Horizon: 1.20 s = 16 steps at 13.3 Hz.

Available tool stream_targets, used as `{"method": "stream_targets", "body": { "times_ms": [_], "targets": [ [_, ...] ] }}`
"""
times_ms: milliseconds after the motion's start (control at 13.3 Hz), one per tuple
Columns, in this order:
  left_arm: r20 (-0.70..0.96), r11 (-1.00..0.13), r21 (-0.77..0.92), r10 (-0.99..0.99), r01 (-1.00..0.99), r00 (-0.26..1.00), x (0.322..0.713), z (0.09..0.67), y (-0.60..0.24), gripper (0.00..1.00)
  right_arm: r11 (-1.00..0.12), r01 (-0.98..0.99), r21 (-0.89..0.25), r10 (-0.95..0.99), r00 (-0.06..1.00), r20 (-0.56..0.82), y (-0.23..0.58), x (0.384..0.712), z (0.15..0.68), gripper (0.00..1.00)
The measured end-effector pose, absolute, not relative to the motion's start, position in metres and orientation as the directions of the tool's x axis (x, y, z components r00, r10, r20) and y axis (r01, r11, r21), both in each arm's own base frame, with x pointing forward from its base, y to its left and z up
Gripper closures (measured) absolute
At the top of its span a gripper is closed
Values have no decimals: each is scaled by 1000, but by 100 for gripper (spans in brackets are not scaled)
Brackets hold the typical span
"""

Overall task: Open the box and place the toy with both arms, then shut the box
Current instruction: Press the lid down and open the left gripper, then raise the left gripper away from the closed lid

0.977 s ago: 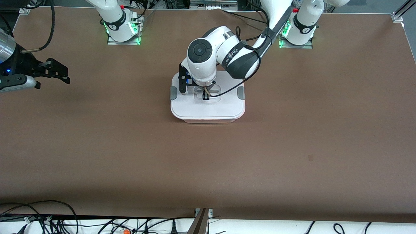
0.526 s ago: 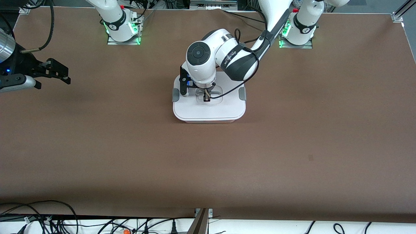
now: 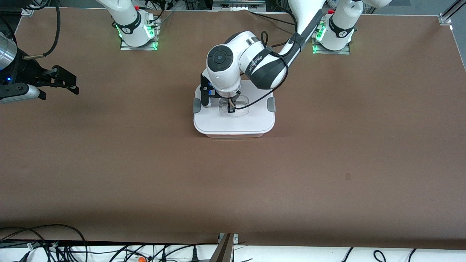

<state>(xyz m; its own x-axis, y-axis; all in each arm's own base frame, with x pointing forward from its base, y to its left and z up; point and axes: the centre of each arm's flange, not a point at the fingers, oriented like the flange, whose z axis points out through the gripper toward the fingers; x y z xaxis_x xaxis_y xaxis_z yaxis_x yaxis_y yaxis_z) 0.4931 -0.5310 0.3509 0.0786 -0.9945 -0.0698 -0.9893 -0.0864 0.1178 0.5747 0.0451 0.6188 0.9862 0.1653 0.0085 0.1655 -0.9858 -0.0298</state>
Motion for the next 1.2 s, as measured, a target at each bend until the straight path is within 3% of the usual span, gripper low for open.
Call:
{"method": "stream_targets", "body": {
  "times_ms": [150,451,751,1202],
  "targets": [
    [-67,-95,114,-994,-989,88,493,352,-532,81,-986,165,-30,165,986,9,45,575,619,0],
    [-40,-141,80,-990,-987,138,510,386,-525,44,-986,164,-30,164,986,8,45,575,619,0],
    [-25,-284,54,-959,-957,283,547,435,-490,4,-986,164,-31,163,987,8,44,575,619,0],
    [-59,-524,-59,-848,-850,527,622,486,-373,0,-986,163,-31,162,987,8,44,575,619,0]
  ]
}}
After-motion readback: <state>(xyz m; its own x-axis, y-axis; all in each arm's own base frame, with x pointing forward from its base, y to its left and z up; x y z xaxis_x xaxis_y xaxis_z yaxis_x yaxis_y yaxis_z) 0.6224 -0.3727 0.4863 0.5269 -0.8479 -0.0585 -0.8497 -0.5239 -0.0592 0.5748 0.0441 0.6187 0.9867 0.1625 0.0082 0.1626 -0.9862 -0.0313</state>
